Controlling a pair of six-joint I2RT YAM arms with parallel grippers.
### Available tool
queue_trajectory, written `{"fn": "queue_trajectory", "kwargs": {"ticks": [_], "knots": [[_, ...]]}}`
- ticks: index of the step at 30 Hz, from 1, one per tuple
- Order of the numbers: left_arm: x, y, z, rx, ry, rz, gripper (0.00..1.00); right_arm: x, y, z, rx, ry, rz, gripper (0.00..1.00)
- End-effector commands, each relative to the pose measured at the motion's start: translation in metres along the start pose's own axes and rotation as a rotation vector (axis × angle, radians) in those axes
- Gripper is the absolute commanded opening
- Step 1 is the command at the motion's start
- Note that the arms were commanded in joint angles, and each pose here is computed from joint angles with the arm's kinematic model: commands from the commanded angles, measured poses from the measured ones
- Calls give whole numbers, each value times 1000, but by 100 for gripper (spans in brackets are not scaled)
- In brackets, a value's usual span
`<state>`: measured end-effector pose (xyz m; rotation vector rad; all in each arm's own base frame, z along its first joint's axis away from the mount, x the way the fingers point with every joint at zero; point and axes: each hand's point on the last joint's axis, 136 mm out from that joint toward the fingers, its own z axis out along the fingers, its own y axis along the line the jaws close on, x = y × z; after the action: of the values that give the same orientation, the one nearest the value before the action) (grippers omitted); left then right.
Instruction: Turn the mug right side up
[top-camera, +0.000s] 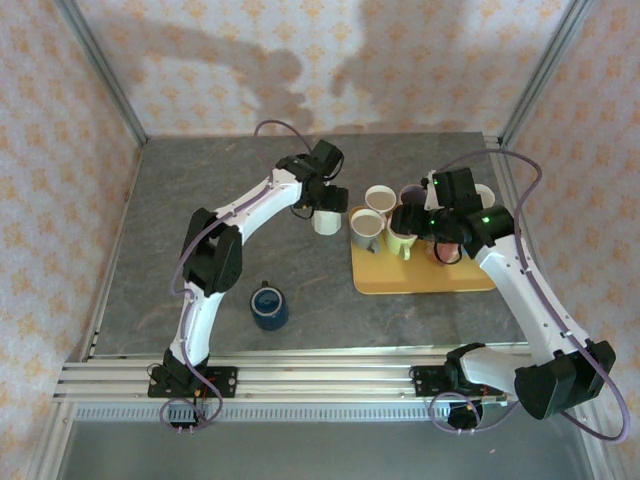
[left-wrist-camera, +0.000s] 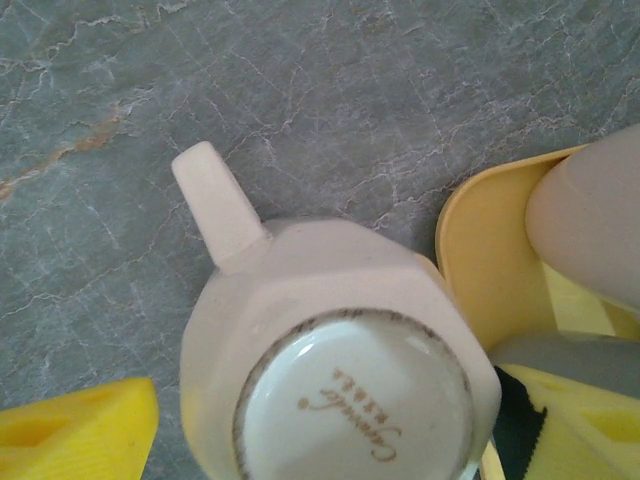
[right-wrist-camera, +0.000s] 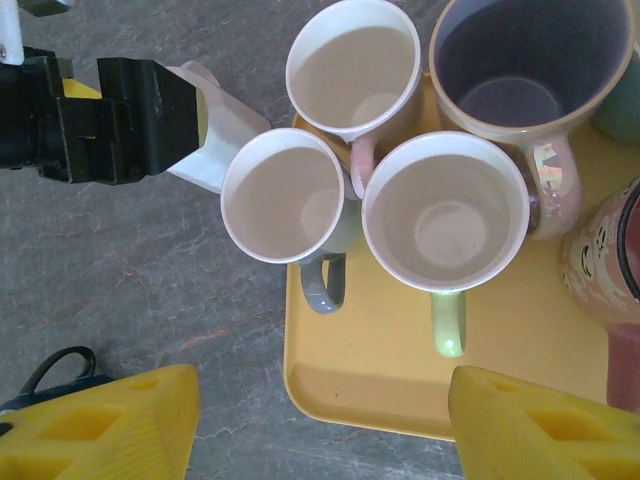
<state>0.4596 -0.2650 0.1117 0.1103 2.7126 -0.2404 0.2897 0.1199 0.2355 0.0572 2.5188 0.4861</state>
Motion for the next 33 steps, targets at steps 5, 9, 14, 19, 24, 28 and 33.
{"fn": "queue_trajectory", "kwargs": {"ticks": [5, 9, 14, 19, 24, 28, 33], "knots": [[4, 7, 1, -54, 21, -27, 74, -3, -1, -4, 9, -1, 15, 67], [8, 28, -3, -124, 12, -172, 71, -3, -1, -4, 9, -1, 11, 67], [13, 51, -12, -155, -47, -476, 70, -5, 2, -5, -2, -6, 14, 68], [20, 64, -19, -214, -78, -695, 69, -5, 5, -5, -19, -5, 20, 68], [24, 69, -26, -254, -108, -849, 71, -3, 6, -6, -28, -7, 21, 68], [23, 67, -33, -280, -129, -928, 77, -2, 7, -7, -43, -9, 26, 68], [21, 61, -36, -303, -137, -943, 80, -4, 10, -9, -55, -14, 19, 68]]}}
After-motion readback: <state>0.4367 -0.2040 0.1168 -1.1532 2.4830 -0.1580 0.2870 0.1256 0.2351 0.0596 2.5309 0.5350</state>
